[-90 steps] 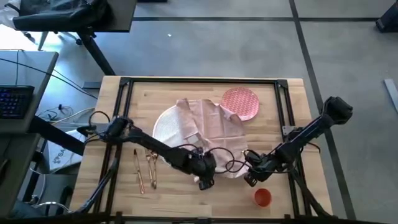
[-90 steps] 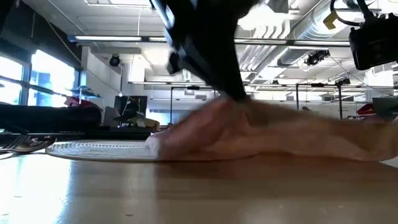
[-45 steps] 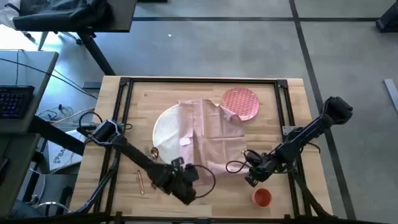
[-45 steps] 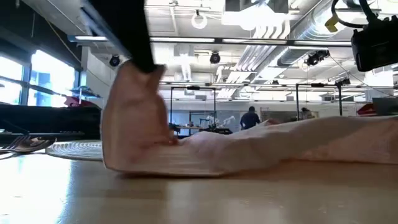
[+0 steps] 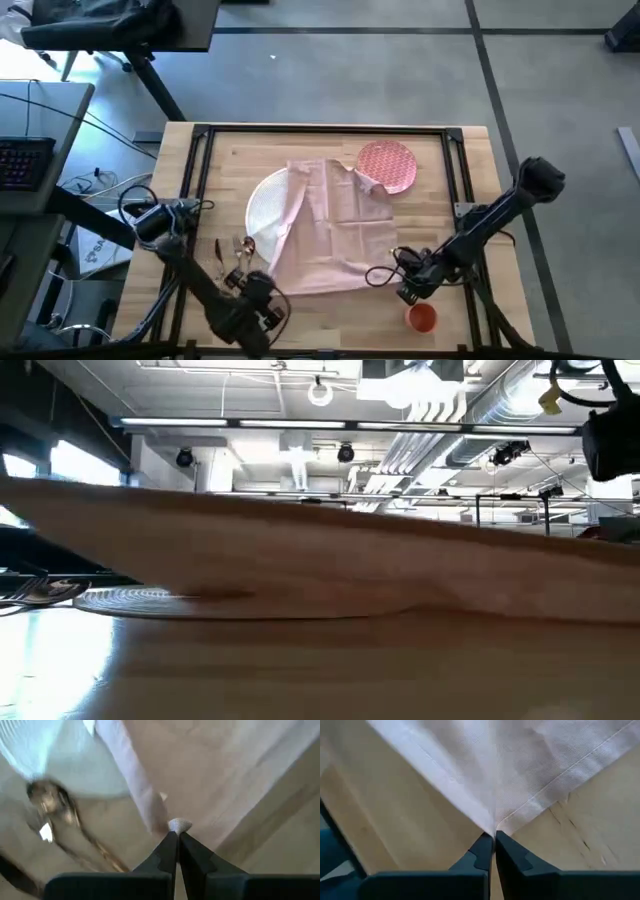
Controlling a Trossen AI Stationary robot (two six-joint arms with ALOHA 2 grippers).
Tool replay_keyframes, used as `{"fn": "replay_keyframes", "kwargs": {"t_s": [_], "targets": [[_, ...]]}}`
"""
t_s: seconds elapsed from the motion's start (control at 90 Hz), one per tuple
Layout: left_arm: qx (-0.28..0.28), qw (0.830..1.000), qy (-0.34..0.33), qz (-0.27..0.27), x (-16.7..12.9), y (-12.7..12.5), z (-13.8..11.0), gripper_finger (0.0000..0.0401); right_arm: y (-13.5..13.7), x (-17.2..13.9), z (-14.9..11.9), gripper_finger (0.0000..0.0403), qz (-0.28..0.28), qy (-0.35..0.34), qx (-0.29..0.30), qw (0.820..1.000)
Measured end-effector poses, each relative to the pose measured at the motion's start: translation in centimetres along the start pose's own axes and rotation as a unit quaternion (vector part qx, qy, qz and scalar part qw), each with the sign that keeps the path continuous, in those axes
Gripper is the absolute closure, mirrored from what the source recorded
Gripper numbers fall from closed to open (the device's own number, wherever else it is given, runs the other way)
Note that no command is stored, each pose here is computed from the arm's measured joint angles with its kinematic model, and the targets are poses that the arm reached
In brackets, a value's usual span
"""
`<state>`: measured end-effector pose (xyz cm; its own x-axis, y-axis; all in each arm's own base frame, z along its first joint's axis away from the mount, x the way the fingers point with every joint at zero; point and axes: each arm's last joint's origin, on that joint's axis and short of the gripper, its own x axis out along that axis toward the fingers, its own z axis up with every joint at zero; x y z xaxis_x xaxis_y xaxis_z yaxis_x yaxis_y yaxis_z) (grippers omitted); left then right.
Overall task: Set table place
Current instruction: Fold the pink napkin
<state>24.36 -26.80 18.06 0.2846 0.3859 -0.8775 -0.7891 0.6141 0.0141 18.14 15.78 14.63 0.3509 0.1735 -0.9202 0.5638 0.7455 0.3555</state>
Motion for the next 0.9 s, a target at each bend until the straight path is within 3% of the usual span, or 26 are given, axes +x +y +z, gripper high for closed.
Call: {"fn": "replay_keyframes", "kwargs": {"t_s": [0.167,0.356,0.567,0.733,0.9], "targets": [[-0.050,0.997,0.056,-0.004,1.5,0.6,-2.0,0.0395,0.2,1.2,-0.1,0.0402,-0.004,0.010,-0.014,1.000],[-0.045,0.994,0.101,0.010,1.5,0.9,-2.3,0.0356,0.0,1.7,-0.1,0.0398,-0.015,0.019,-0.015,1.000],[-0.047,0.989,0.138,-0.004,-0.2,1.4,-1.8,0.0305,0.2,1.8,-0.1,0.0326,0.001,0.053,-0.016,0.998],[-0.059,0.988,0.128,-0.055,-3.8,2.9,0.5,0.0290,0.6,0.6,-0.2,0.0263,0.045,0.088,-0.031,0.995],[-0.083,0.992,0.050,-0.082,-6.9,6.0,4.5,0.0295,0.9,-3.0,0.8,0.0241,0.116,0.062,-0.024,0.991]]}}
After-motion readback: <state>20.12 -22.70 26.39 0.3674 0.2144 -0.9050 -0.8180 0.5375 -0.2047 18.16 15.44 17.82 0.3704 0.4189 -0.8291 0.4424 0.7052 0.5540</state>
